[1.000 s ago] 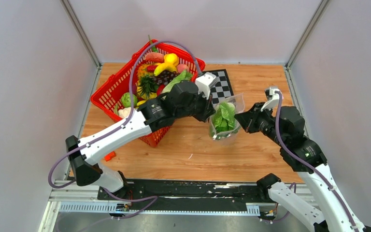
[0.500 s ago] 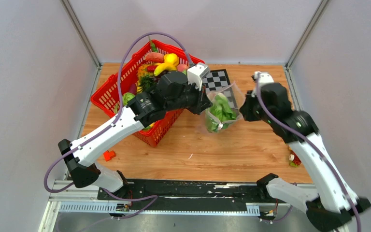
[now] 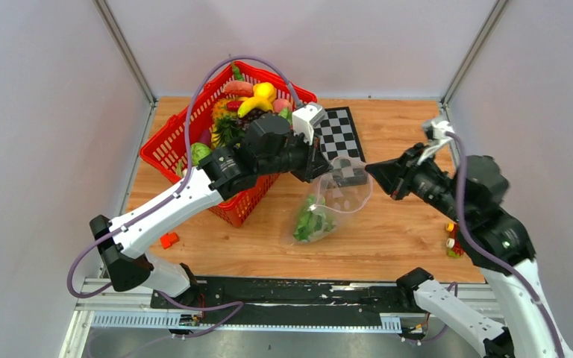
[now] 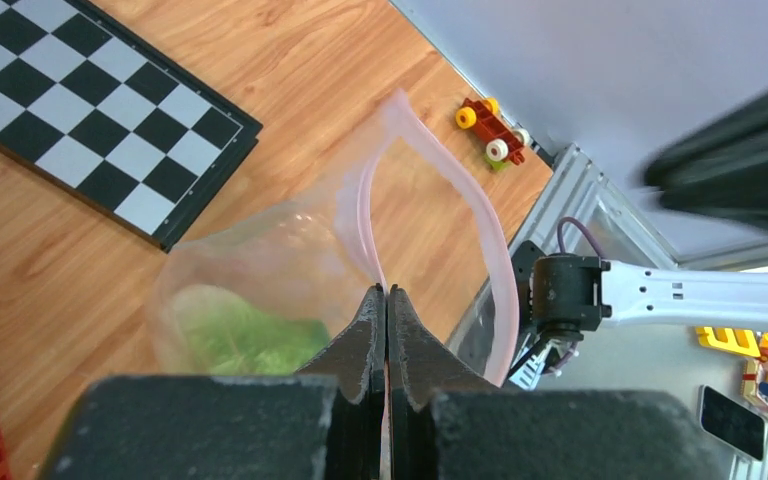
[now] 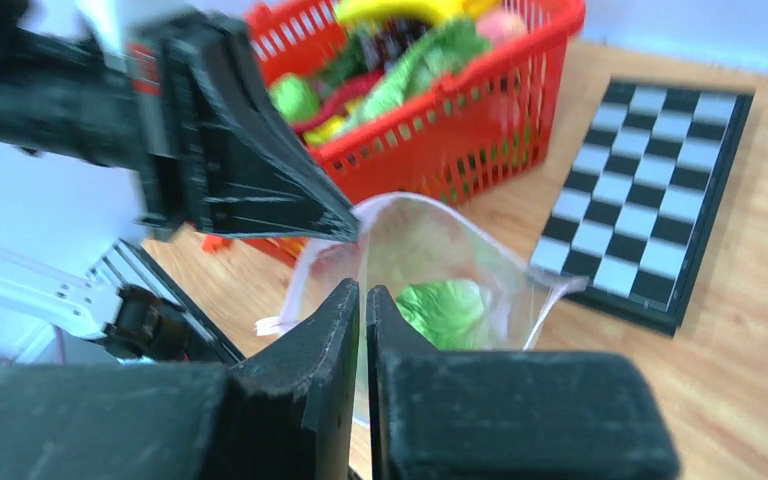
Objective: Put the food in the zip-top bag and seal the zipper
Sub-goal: Adjust the zipper food storage bag at the center of the board.
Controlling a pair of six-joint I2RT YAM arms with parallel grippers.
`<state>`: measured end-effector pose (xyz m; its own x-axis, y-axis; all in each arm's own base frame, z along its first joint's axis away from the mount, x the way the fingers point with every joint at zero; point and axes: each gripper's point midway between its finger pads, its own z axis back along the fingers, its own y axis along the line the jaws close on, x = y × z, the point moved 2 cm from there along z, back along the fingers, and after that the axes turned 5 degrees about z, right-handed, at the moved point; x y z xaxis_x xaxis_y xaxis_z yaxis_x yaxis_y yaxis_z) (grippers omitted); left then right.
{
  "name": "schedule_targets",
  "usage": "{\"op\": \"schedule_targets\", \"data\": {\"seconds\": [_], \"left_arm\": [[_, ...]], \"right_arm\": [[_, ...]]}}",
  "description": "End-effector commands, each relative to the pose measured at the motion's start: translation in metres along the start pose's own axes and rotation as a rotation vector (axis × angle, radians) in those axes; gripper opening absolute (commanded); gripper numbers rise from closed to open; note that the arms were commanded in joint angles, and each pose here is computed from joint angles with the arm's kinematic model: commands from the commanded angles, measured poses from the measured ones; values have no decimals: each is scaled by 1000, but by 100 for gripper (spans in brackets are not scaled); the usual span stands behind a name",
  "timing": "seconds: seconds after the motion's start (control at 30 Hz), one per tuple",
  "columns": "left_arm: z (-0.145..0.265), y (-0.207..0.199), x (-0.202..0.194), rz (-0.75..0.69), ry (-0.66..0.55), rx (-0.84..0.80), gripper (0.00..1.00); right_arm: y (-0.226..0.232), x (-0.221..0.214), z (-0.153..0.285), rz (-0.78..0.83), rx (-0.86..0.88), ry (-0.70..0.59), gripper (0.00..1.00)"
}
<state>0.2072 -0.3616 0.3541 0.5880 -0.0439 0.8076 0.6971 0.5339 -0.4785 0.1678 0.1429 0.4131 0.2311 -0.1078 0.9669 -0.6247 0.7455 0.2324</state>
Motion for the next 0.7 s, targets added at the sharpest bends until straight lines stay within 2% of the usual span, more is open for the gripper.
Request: {"op": "schedule_targets", "data": {"seconds": [0.0, 0.07, 0.17, 0.23, 0.3, 0.43, 0.57, 0.67], "left_arm": [[12, -16, 16, 4, -87, -68, 0], [13, -12, 15, 2, -86, -46, 0], [14, -10, 14, 2, -97, -37, 0], [12, -7, 13, 4, -99, -29, 0], [10, -7, 11, 10, -94, -31, 0], [9, -9, 9, 23, -95, -49, 0], [10, -11, 8, 26, -91, -60, 0], [9, -9, 5, 28, -83, -57, 0]], "right_arm": [[-14, -32, -22, -72, -48, 86, 11], [-31, -41, -18, -99, -158, 83, 24], [-48, -55, -6, -154, -289, 99, 53], [-52, -59, 1, -175, -326, 100, 62], [-53, -62, 5, -189, -339, 100, 65], [-63, -82, -3, -208, -395, 164, 65], [-47, -92, -32, -276, -263, 203, 64], [-46, -96, -50, -294, -228, 214, 58]]}}
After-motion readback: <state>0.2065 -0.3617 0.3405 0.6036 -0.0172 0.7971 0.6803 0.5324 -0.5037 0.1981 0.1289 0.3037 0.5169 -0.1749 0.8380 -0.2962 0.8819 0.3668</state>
